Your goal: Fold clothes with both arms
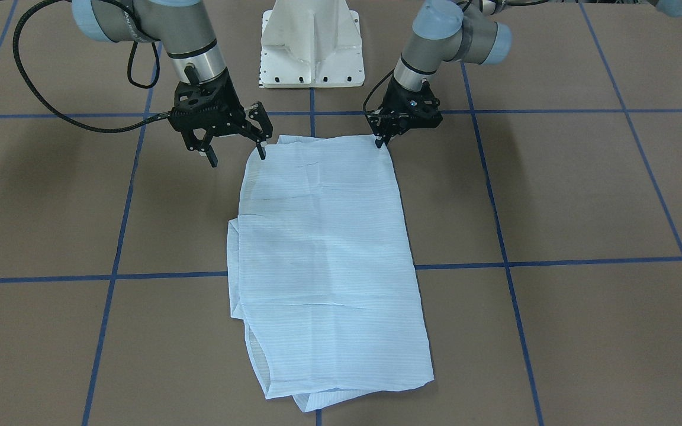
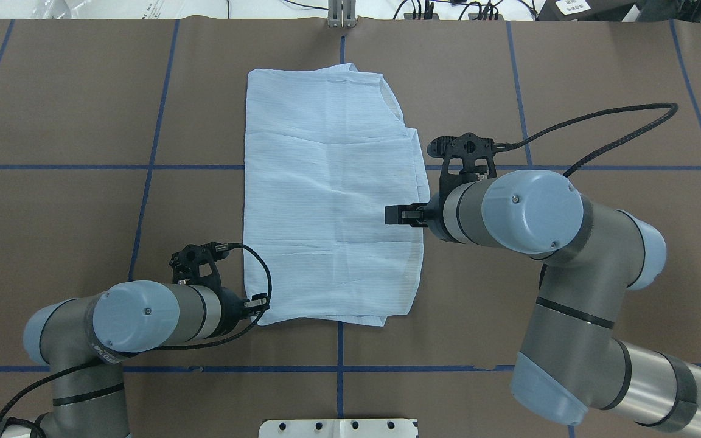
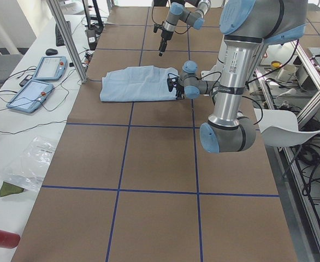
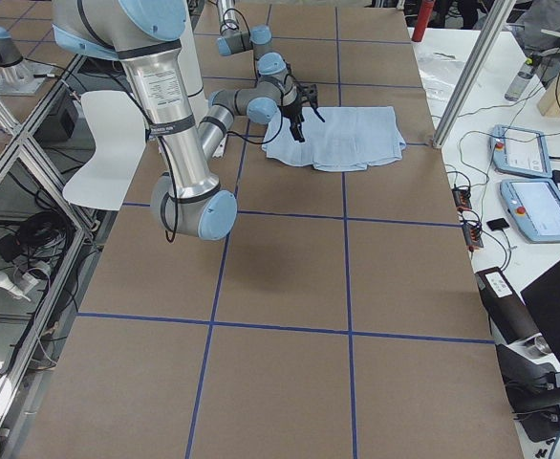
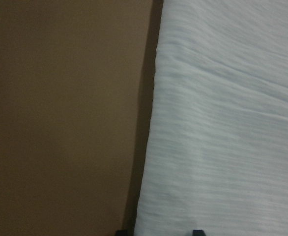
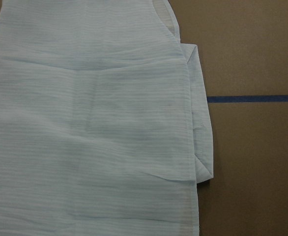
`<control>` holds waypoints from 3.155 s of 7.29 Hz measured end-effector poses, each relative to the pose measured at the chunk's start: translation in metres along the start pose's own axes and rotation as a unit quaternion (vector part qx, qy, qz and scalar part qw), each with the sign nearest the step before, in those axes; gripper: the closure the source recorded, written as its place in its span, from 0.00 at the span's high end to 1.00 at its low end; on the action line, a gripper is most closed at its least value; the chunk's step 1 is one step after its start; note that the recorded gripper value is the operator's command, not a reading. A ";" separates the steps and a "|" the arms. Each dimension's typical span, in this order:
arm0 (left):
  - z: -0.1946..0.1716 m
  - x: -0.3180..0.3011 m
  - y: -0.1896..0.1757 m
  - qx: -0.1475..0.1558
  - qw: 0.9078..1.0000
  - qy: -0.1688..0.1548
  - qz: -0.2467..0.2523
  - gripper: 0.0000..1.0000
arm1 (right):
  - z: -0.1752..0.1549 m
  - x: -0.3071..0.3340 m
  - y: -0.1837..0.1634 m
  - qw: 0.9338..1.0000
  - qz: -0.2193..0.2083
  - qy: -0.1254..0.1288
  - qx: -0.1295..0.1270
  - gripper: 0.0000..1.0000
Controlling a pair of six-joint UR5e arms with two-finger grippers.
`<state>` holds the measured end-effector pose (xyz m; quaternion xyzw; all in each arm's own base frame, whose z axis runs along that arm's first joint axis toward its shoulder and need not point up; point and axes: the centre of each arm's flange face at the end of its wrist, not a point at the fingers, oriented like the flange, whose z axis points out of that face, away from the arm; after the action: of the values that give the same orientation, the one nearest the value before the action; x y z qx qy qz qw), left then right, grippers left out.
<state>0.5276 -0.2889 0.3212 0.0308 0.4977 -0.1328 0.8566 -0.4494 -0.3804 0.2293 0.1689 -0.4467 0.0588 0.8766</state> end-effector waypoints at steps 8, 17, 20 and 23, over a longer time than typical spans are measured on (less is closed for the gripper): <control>-0.003 0.003 -0.001 0.006 1.000 0.005 0.000 0.00 | 0.050 -0.078 0.129 0.966 0.240 0.093 -0.025 0.96; -0.007 0.006 -0.001 0.012 1.000 0.010 0.000 0.00 | 0.094 -0.108 0.165 0.947 0.284 0.145 -0.023 0.62; -0.008 0.005 -0.001 0.012 1.000 0.010 0.000 0.00 | 0.095 -0.111 0.162 0.946 0.292 0.142 -0.015 0.68; -0.008 0.005 -0.001 0.012 1.000 0.010 0.000 0.00 | 0.095 -0.111 0.160 0.944 0.298 0.140 -0.011 0.68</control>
<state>0.5233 -0.2893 0.3127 0.0423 0.5045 -0.1381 0.8513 -0.6283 -0.2586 0.2309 0.0085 -0.3501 0.3357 0.8744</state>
